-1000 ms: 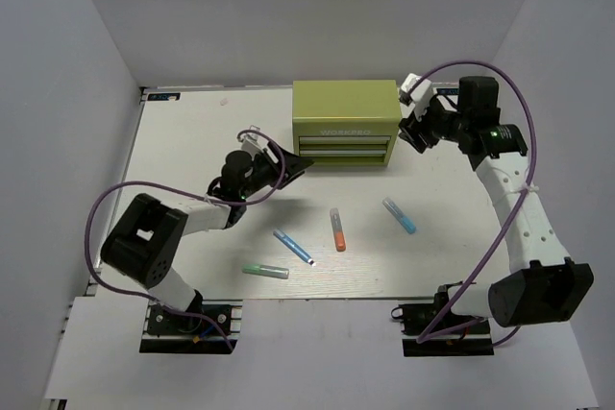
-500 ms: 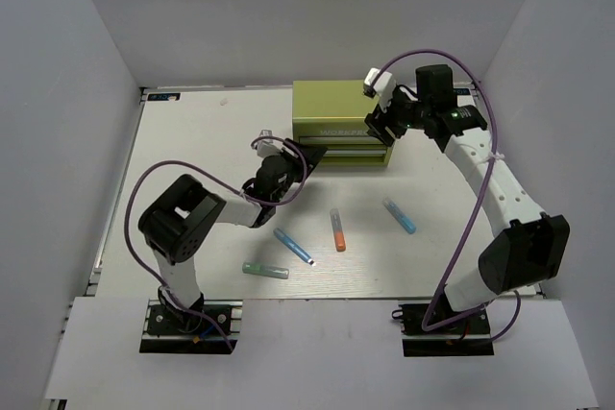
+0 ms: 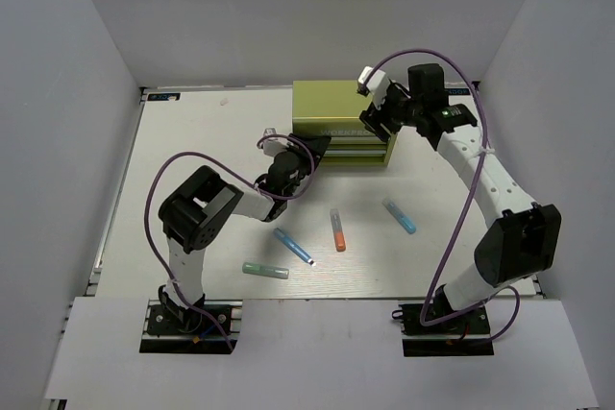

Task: Sort the stationery into containers
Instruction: Open the drawer in the storage box.

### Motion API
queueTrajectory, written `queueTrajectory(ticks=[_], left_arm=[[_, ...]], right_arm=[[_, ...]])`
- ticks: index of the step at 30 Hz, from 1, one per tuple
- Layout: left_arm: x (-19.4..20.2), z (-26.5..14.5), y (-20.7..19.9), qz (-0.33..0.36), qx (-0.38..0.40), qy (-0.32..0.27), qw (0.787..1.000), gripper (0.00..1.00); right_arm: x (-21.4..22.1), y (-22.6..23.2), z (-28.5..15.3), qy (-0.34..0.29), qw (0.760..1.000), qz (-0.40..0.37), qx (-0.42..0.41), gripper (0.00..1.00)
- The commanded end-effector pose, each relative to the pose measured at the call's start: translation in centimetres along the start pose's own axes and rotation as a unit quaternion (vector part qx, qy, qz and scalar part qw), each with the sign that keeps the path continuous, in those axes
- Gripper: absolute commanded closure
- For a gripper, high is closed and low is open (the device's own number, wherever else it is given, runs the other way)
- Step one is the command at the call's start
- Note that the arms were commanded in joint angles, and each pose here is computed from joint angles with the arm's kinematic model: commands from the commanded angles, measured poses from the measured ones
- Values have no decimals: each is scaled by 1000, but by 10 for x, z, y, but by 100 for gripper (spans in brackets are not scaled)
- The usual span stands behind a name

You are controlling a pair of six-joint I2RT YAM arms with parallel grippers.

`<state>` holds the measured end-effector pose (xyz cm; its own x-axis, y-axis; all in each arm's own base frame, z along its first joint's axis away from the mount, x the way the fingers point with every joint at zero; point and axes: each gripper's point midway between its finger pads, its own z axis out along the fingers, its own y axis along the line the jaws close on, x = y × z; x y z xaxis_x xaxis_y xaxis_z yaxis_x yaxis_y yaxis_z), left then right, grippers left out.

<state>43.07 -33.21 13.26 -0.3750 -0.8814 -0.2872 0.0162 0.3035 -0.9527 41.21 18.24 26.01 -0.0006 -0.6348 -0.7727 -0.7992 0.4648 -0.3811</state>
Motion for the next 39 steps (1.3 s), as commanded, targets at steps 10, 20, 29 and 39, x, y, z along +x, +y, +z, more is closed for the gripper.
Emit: queueTrajectory(ticks=[10, 20, 29, 39], left_arm=[[-15, 6, -11, -64, 24, -57, 996, 38], [-17, 10, -19, -113, 58, -100, 987, 51], [-9, 8, -20, -143, 78, -109, 981, 65], [-7, 7, -20, -164, 107, -118, 974, 87]], right_arm=[[8, -11, 23, 14, 1000, -7, 3, 30], [15, -7, 27, 23, 1000, -19, -7, 30], [21, -4, 27, 32, 999, -28, -17, 30], [25, -2, 28, 42, 998, -35, -26, 29]])
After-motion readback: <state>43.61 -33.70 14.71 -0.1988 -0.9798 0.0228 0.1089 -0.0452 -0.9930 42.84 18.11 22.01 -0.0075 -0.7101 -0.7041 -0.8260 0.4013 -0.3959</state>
